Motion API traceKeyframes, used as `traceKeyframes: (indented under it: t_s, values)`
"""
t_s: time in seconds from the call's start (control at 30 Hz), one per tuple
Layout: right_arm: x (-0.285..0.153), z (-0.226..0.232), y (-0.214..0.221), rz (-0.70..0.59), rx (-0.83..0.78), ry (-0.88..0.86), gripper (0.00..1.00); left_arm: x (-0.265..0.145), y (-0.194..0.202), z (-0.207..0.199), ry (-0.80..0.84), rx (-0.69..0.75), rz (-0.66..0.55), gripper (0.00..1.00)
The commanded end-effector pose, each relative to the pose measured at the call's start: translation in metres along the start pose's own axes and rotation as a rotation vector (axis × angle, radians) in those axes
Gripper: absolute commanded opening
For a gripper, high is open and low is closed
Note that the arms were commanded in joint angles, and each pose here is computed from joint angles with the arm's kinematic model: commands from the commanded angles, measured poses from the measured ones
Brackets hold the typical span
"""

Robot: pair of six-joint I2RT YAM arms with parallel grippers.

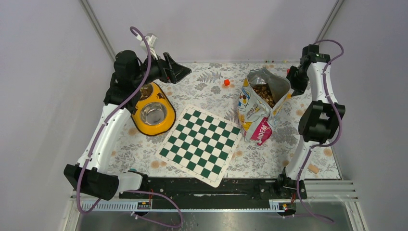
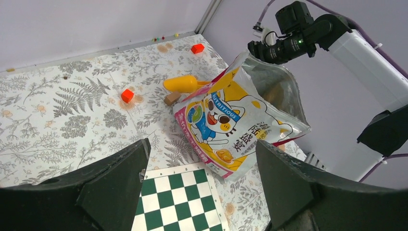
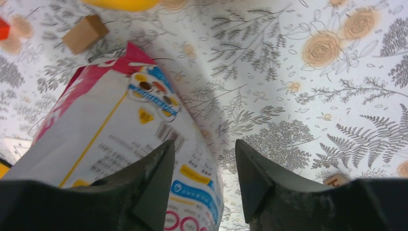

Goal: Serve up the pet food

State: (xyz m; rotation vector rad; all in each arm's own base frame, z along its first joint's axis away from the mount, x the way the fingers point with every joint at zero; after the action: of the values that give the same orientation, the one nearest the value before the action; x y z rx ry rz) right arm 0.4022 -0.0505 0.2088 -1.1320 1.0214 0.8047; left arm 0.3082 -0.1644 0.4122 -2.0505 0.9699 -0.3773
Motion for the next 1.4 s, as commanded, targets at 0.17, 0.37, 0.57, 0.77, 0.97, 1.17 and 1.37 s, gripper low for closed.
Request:
traceKeyframes:
  t_s: [0.17, 0.37, 0.57, 0.77, 0.97, 1.17, 1.37]
  values:
    - [0.063, -0.035, -0.015, -0.061, 0.534, 0.014, 0.53, -0.005, -0.008, -0.005, 0.006, 0.019, -0.044, 0.82]
    - [0.090, -0.031, -0.035, -0.094, 0.782, -0.011, 0.47, -0.002, -0.009, -0.003, -0.006, 0.016, -0.048, 0.82]
    - [0.108, -0.033, -0.046, -0.134, 0.929, -0.007, 0.46, -0.001, -0.007, 0.002, -0.020, 0.005, -0.042, 0.82]
    - [0.124, -0.035, -0.041, -0.109, 1.012, 0.036, 0.38, 0.003, -0.006, 0.008, -0.045, 0.007, -0.033, 0.82]
    - [0.132, -0.036, -0.030, -0.089, 1.019, 0.093, 0.40, 0.005, -0.007, 0.011, -0.060, 0.016, -0.028, 0.82]
    - [0.143, -0.042, -0.027, -0.096, 1.042, 0.149, 0.42, 0.007, -0.008, 0.014, -0.071, 0.024, -0.015, 0.83]
    - [0.148, -0.045, -0.031, -0.141, 1.089, 0.216, 0.42, 0.008, -0.008, 0.016, -0.083, 0.027, -0.002, 0.83]
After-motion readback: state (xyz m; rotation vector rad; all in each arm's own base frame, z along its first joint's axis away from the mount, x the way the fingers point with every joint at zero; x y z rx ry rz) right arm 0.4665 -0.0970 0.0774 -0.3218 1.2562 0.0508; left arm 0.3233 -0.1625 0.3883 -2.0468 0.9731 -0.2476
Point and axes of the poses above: each gripper's point midway between its finger pads, its own x axis out along the fingers, its own z axis along the line the jaws close on, y = z × x, the point moved 5 cm from there along -x, back along the fingers, and after that the axes turned 11 degrees about -x, right-handed, at the moved point
